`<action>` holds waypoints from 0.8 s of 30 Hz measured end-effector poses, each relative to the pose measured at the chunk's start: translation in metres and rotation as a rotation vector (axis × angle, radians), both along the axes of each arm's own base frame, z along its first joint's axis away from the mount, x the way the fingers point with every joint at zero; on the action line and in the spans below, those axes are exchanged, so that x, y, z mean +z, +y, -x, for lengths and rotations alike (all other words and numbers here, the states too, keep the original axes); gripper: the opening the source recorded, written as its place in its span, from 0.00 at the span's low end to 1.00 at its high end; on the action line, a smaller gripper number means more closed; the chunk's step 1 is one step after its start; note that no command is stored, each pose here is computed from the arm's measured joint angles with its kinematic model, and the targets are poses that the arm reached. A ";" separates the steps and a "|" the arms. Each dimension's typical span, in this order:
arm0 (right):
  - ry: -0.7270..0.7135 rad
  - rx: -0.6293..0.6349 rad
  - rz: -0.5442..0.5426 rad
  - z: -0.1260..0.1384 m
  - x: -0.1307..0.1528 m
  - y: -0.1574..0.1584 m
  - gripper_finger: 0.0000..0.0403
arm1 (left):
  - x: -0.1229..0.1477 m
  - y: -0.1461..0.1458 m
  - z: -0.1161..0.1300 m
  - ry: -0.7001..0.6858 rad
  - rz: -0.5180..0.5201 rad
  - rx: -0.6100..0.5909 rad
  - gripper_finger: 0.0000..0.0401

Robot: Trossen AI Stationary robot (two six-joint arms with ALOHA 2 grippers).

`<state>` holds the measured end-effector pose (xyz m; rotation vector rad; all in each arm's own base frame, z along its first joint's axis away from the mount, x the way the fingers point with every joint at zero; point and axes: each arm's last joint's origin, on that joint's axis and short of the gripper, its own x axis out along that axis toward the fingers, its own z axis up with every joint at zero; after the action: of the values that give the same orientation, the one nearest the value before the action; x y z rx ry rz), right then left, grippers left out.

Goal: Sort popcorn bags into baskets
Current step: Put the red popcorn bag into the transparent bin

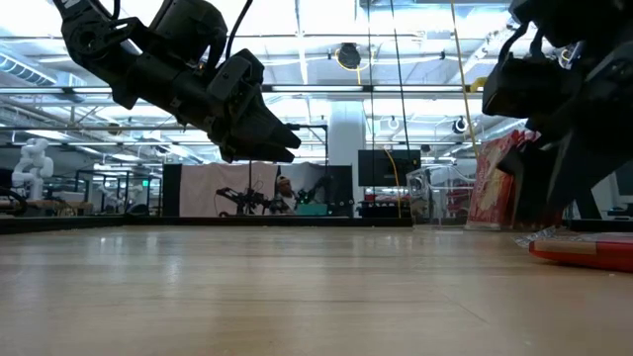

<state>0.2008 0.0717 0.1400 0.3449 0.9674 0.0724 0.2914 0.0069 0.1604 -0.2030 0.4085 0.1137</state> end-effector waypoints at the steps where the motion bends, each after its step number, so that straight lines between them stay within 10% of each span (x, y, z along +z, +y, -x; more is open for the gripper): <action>1: -0.011 0.006 -0.018 0.000 0.000 0.000 0.56 | 0.000 0.000 0.000 0.000 0.000 0.000 0.61; 16: 0.020 0.036 -0.035 0.018 -0.024 -0.006 0.36 | 0.000 0.000 0.000 0.000 0.002 0.001 0.61; 24: -0.066 0.059 -0.101 0.027 -0.036 -0.008 0.04 | 0.000 0.000 0.000 0.000 0.001 0.001 0.61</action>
<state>0.1739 0.0635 0.1043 0.4051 0.9108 0.1856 0.2914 0.0070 0.1604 -0.2045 0.4089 0.1142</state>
